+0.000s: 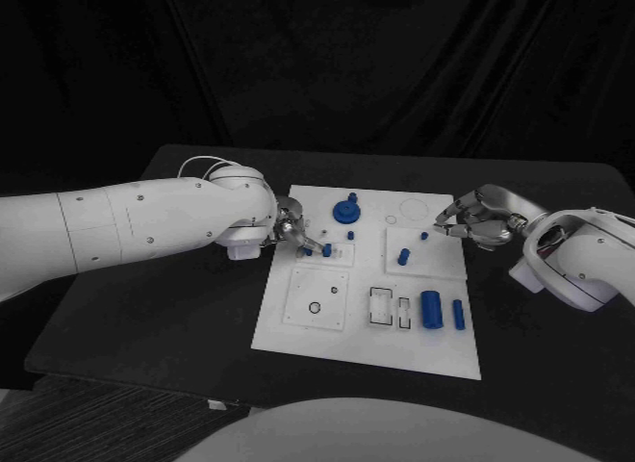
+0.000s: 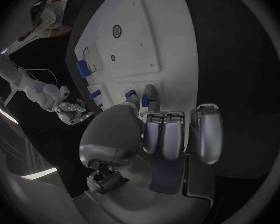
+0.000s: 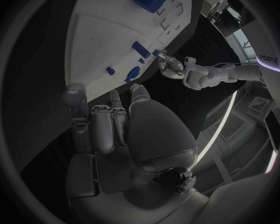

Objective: Assemble the parts on the task board

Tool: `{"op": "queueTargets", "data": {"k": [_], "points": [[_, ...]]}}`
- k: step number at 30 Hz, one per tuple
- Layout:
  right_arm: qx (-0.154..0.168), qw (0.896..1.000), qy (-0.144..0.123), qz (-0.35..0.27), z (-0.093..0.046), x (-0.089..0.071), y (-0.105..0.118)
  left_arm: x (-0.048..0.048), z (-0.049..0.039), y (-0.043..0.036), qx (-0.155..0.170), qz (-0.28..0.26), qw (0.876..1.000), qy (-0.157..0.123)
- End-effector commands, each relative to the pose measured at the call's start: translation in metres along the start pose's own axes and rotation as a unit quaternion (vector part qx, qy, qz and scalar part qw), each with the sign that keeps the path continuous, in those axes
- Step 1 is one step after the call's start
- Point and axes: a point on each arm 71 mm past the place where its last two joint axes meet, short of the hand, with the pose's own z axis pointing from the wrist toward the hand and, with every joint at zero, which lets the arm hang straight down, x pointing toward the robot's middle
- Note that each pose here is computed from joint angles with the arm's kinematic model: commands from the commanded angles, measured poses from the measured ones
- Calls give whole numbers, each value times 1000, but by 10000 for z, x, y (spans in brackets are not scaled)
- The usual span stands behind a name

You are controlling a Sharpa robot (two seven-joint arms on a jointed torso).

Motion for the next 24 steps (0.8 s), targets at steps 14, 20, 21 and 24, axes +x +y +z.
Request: {"op": "queueTargets", "data": {"k": [14, 20, 21, 24], "points": [[12, 1000, 8, -3, 5, 23, -29, 14, -34, -27, 13, -4, 1000, -7], [13, 1000, 9, -3, 8, 28, -32, 16, -45, -22, 13, -4, 1000, -8], [13, 1000, 10, -3, 9, 31, -32, 15, -47, -19, 13, -4, 1000, -8], [14, 1000, 10, -3, 11, 35, -32, 12, -52, -12, 13, -5, 1000, -8]]}}
